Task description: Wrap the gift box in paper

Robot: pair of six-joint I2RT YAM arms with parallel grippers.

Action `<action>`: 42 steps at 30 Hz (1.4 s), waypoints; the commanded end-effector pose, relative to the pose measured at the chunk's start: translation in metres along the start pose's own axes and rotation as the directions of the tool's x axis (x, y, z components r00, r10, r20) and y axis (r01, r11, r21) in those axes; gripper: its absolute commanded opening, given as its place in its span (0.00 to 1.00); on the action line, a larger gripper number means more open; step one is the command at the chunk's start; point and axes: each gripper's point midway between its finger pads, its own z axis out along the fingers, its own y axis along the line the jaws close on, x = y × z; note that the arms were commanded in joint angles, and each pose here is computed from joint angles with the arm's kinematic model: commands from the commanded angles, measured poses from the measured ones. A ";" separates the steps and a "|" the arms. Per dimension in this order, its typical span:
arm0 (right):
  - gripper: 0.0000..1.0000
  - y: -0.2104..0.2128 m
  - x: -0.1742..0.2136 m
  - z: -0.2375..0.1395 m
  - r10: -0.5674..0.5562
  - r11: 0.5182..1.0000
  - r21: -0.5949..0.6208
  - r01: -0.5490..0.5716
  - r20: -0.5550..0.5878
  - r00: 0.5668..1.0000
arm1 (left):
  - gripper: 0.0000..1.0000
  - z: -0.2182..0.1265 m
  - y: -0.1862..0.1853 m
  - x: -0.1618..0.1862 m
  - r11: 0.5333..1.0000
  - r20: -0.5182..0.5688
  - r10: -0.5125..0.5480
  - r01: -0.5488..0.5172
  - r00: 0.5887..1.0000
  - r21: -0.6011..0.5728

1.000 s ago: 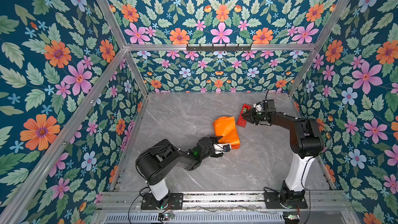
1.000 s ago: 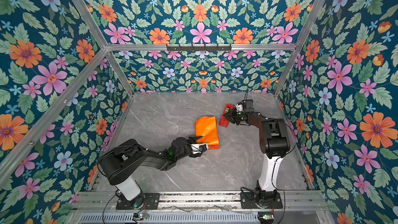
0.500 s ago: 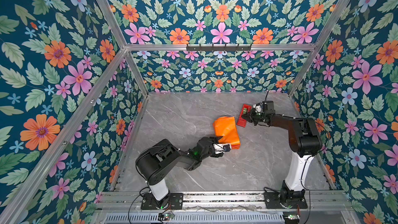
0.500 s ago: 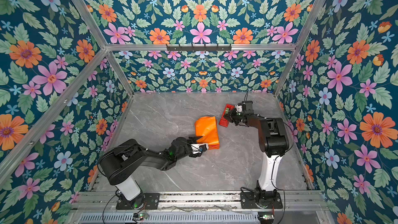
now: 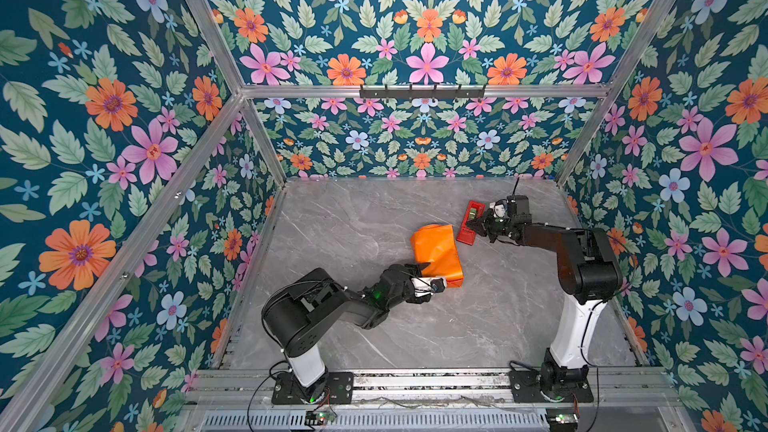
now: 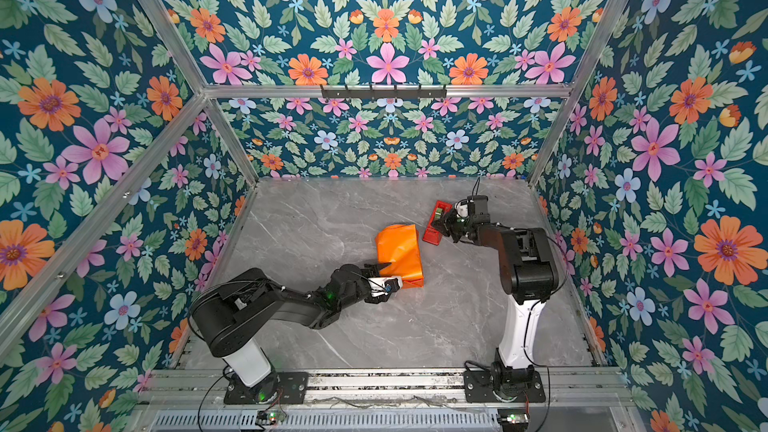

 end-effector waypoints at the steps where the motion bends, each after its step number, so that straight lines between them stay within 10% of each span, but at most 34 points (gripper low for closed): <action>1: 0.00 0.021 -0.002 -0.005 -0.028 0.997 -0.068 0.028 0.009 1.000 | 0.71 -0.002 -0.025 0.023 0.995 -0.091 -0.025 0.034 0.995 0.097; 25: 0.00 0.052 0.054 -0.027 -0.046 0.983 -0.180 0.040 -0.029 0.998 | 0.70 -0.001 -0.023 0.022 0.995 -0.091 -0.034 0.042 0.995 0.092; 42: 0.00 -0.021 0.067 -0.006 0.022 0.999 -0.030 -0.022 -0.019 1.000 | 0.70 -0.001 -0.024 0.022 0.994 -0.094 -0.034 0.043 0.995 0.096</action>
